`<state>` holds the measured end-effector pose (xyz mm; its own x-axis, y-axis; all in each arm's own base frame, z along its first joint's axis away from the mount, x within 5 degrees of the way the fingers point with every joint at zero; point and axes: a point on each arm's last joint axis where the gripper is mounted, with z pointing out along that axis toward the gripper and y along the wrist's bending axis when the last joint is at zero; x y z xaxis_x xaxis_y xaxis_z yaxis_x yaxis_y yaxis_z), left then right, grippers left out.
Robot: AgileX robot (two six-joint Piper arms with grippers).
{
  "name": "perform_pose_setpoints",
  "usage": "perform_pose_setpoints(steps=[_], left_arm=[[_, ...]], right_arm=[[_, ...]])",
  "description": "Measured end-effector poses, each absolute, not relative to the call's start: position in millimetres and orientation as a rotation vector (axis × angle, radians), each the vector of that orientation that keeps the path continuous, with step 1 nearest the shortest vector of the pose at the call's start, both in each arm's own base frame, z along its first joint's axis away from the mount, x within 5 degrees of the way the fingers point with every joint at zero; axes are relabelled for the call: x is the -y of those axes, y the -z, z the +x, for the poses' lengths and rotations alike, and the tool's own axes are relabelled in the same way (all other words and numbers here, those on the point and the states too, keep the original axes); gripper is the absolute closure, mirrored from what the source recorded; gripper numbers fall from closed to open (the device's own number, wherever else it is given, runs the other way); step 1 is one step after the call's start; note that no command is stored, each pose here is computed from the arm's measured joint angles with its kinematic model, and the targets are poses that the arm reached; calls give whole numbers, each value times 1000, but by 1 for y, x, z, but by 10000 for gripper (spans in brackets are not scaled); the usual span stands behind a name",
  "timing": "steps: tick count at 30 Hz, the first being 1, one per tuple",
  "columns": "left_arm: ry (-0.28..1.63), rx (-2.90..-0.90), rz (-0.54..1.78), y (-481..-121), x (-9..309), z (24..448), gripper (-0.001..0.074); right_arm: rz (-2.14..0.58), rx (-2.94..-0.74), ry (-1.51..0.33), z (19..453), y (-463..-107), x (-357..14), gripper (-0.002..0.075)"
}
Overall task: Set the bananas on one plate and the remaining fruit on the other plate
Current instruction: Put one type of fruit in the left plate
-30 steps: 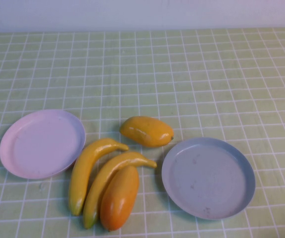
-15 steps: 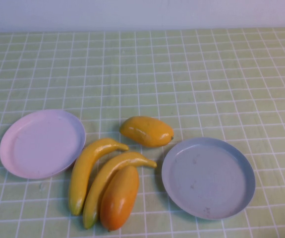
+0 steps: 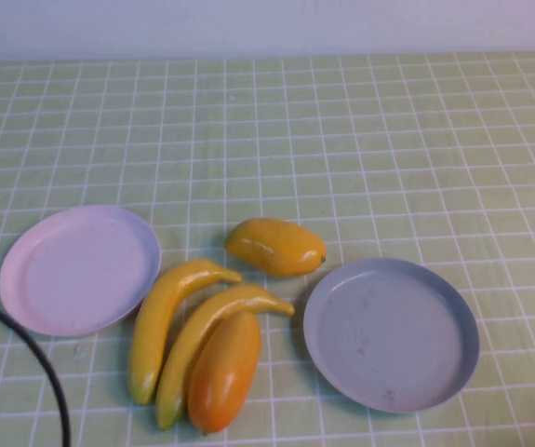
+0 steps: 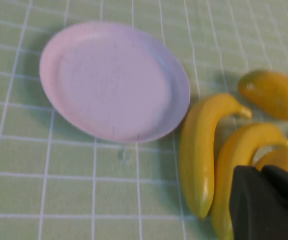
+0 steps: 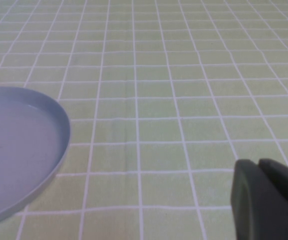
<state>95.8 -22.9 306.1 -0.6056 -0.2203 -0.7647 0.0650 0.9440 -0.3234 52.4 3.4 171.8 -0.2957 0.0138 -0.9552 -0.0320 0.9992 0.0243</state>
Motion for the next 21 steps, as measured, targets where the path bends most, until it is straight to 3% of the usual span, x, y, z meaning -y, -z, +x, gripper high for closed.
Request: perform_pose_setpoints(steps=[5,10,15,21], left_arm=[[390,-2446,63,-311,29,135,737],[449,-2554,202,-306,41,171,737],[498,-2608,406,-299,81,191,737],[406,-2702,661,-283,141,196,737]], right_arm=[[-13,-1870,-45,52,-172,-3,741],[-13,-1870,-45,52,-172,-3,742],[-13,-1870,-45,52,-172,-3,742],[-13,-1870,-45,52,-172,-3,741]])
